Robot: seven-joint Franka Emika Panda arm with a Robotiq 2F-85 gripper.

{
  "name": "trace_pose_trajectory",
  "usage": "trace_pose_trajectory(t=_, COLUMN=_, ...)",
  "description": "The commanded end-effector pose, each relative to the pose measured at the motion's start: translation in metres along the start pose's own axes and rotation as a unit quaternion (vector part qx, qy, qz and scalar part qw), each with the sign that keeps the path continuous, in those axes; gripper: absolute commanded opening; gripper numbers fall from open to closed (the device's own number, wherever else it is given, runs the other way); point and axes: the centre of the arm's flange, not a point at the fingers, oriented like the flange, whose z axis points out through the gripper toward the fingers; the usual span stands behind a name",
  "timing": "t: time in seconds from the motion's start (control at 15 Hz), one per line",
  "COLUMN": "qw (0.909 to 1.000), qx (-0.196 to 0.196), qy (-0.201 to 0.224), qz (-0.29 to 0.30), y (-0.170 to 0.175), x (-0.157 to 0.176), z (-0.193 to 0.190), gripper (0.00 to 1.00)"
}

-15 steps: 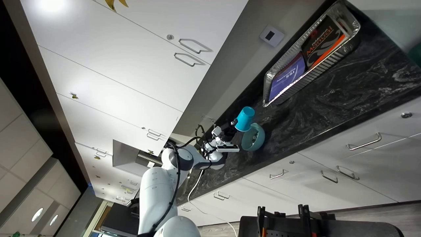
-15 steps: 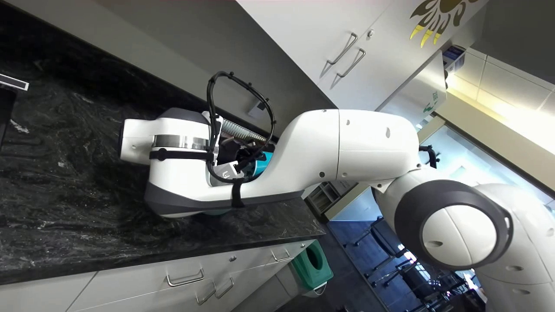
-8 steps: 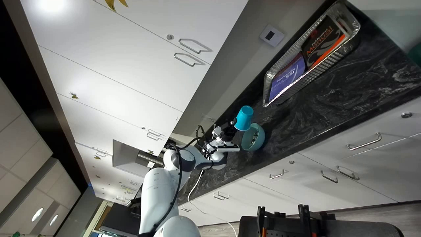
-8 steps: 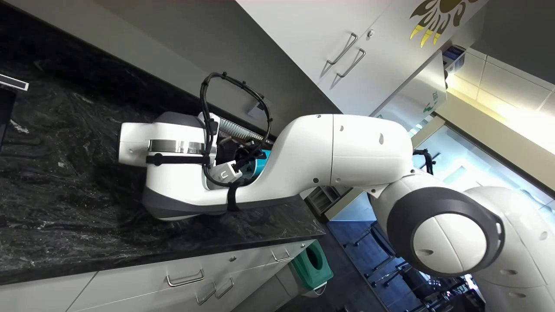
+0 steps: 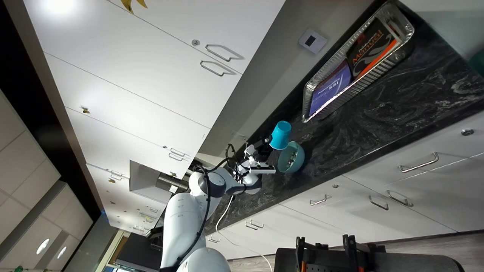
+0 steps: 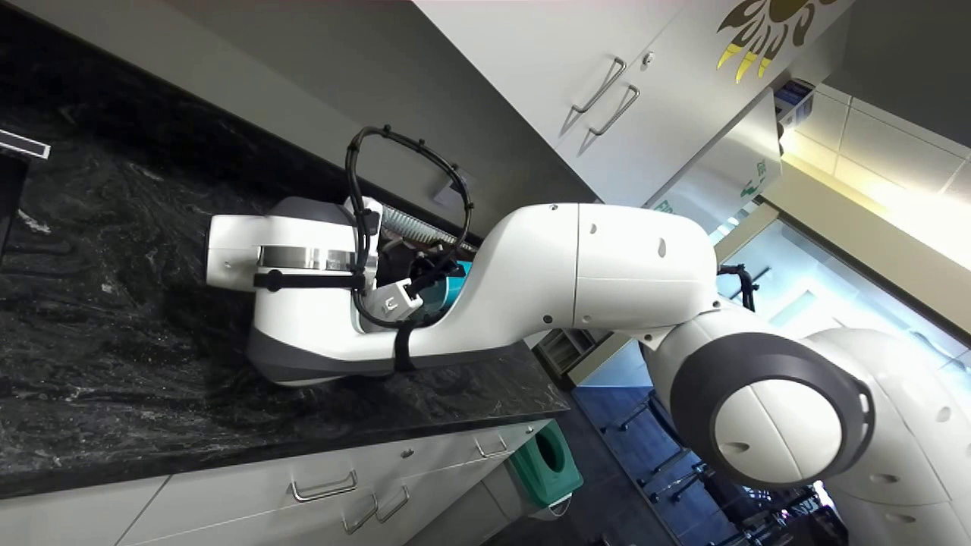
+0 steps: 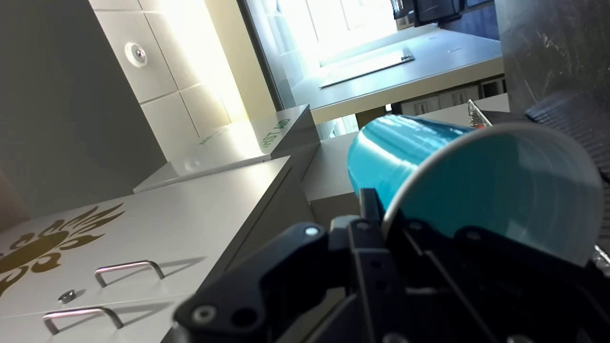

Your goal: Pour the candy out of the light blue cup and into the green bowl

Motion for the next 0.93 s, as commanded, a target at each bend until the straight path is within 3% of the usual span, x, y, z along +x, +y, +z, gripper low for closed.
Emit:
trace_pose_trajectory(t=0.0, qw=0.9997, qx=0.01, qy=-0.015, qz=-0.017, y=0.002, x=0.011, z=0.001, gripper=0.01)
trace_pose_trajectory(t=0.47, qw=0.9896, qx=0.121, qy=-0.069, qz=-0.035, y=0.012, x=0.018, z=0.034, gripper=0.01)
trace_pose_trajectory(t=0.67, qw=0.9776, qx=0.183, qy=-0.101, qz=-0.027, y=0.032, x=0.025, z=0.053, gripper=0.01)
trace_pose_trajectory(t=0.87, qw=0.9595, qx=0.25, qy=-0.13, qz=-0.018, y=0.057, x=0.032, z=0.07, gripper=0.01)
